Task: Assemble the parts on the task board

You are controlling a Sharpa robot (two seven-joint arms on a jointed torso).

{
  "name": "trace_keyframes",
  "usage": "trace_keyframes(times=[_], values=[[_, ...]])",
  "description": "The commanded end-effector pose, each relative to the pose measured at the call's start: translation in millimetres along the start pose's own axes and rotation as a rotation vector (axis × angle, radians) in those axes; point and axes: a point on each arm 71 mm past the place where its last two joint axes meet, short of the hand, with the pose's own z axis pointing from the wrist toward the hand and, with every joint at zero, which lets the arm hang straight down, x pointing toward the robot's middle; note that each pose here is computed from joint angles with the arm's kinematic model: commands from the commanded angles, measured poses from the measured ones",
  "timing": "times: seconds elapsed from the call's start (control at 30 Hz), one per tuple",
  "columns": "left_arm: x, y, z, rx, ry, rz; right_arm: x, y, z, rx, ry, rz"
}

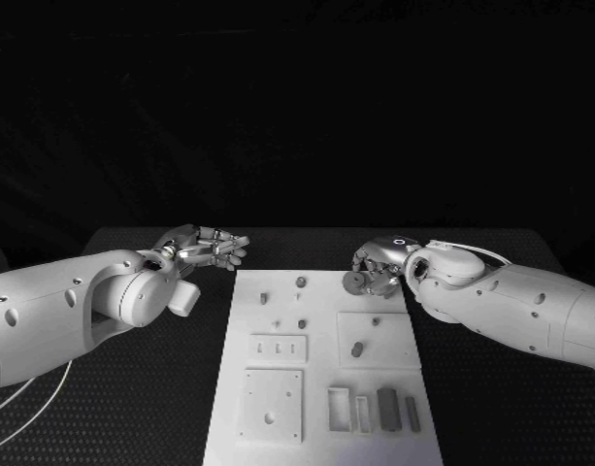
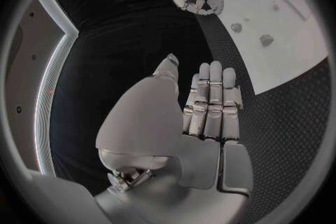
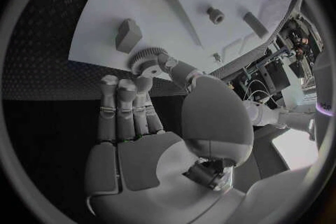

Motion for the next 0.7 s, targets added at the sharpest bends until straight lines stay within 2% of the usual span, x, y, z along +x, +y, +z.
trace_keyframes(times=[0.03,0.7], values=[[2.5,-1.3,0.0,0.007,0.018,0.003,6.2,1.5,-0.2,-0.010,0.041,0.002],[3.0,-1.3,0.2,0.006,0.020,0.009,13.3,2.7,1.0,-0.004,0.089,-0.026]])
